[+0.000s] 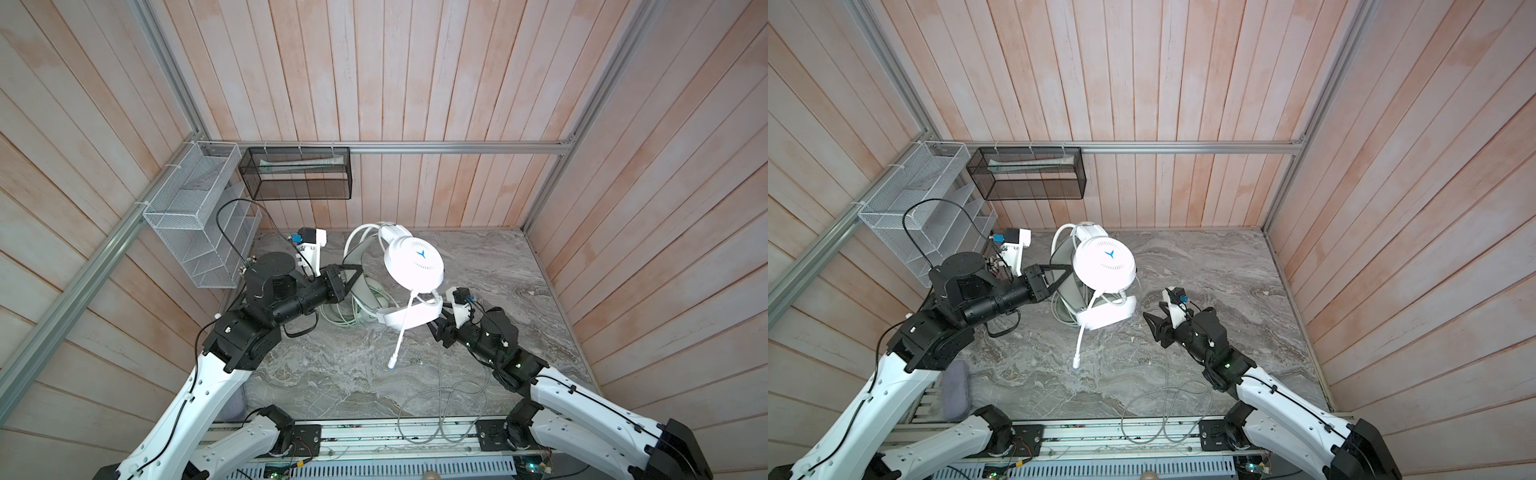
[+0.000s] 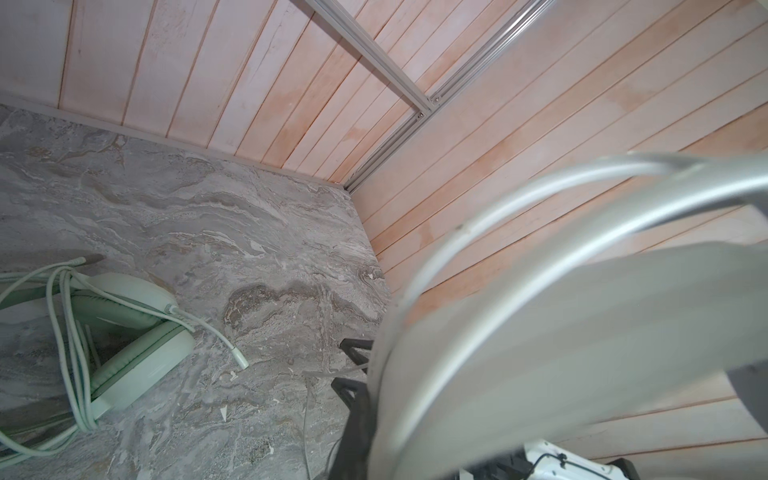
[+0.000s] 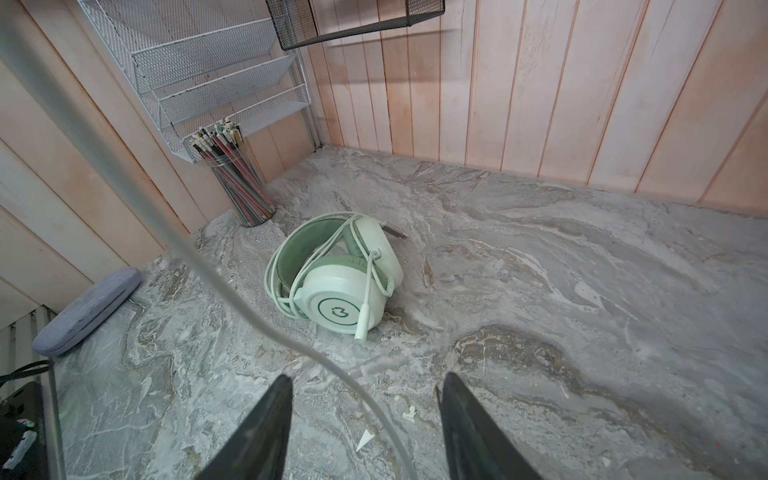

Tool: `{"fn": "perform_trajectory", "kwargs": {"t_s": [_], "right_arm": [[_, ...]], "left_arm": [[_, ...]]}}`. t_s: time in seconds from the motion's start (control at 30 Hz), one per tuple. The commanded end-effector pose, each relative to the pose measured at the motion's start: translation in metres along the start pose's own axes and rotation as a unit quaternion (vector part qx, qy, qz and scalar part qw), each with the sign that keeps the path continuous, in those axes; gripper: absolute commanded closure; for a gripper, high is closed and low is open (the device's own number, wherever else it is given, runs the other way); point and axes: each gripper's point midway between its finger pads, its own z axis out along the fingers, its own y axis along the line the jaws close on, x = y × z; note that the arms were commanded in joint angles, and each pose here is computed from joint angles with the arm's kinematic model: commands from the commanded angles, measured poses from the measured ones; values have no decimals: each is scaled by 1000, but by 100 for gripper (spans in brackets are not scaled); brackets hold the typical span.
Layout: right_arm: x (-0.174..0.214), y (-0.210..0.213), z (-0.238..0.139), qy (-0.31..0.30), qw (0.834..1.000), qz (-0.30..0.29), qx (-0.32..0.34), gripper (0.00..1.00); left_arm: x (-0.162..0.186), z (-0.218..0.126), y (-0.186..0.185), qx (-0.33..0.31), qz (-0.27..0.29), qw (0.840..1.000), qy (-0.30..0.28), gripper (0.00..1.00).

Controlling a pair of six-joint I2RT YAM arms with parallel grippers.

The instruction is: Wrap the headphones

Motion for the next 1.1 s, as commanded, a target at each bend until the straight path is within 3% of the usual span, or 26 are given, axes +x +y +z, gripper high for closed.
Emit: {"fn": "perform_trajectory", "kwargs": {"t_s": [0.0,0.43,0.63,0.83,1.07], "right_arm": [[-20,12,-10,-90,994,32,-45,39],[38,23,10,-40,994,49,-91,38],[50,-4,22,-30,999,14,-19,39],[69,0,46,21,999,9,-36,40],[90,-2,61,39,998,23,-42,41]], "left_arm": [[-12,-4,-13,13,-32,999,-7,100],[-27,2,-26,17,-35,999,-3,100],[-30,2,-31,23,-38,999,0,100],[-32,6,-33,26,-41,999,2,100],[-31,10,-33,29,-47,998,7,100]]}}
